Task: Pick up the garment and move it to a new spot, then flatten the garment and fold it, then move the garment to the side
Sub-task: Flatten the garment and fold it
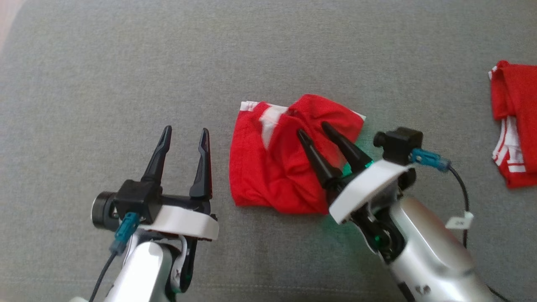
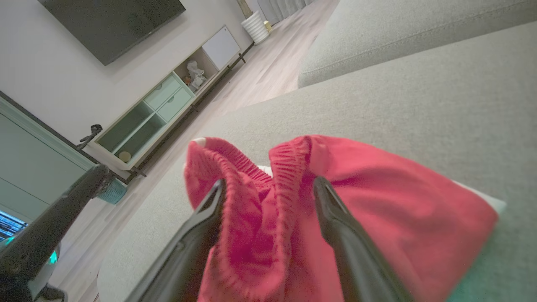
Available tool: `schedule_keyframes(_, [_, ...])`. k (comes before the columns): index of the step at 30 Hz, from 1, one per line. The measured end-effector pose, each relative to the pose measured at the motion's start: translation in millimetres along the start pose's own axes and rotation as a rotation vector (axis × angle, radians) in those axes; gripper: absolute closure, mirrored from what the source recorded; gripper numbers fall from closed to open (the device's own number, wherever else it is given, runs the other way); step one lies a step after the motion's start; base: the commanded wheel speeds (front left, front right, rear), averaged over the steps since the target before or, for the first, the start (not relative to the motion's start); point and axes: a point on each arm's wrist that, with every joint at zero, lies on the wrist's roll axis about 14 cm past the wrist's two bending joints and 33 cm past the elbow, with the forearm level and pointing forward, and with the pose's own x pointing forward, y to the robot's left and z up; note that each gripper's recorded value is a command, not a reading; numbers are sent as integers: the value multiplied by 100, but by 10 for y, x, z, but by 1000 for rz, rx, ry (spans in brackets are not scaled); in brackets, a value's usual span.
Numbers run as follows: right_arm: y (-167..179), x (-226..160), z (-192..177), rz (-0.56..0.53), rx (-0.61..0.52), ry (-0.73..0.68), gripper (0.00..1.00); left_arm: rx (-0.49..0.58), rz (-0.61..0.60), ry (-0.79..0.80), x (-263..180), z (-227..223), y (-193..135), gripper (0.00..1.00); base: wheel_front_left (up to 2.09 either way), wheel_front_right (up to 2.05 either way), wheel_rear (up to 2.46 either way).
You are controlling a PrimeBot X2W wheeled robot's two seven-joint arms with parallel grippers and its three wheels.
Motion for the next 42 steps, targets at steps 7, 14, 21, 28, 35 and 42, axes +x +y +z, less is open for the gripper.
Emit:
schedule_keyframes(7, [-4, -158, 174, -23, -32, -30, 0, 2, -15, -1, 17, -2, -45, 0, 0, 0, 0])
schedule_keyframes(14, [-123, -454, 710, -111, -112, -213, 0, 16, -14, -20, 9, 65, -11, 0, 0, 0, 0])
schedule_keyframes(21, [-512, -1060, 1151, -334, -303, -359, 0, 51, -28, -50, -7, 197, 34, 0, 0, 0, 0])
schedule_keyframes(28, [-617, -1527, 1184, -463, -418, -387, 0, 75, -27, -17, -142, 197, 71, 0, 0, 0, 0])
schedule_keyframes(35, [-626, -1639, 1050, -492, -388, -368, 0, 71, -18, 11, -262, 159, 77, 0, 0, 0, 0])
schedule_keyframes(42, [-635, -1630, 1037, -495, -384, -365, 0, 70, -23, 14, -268, 151, 66, 0, 0, 0, 0])
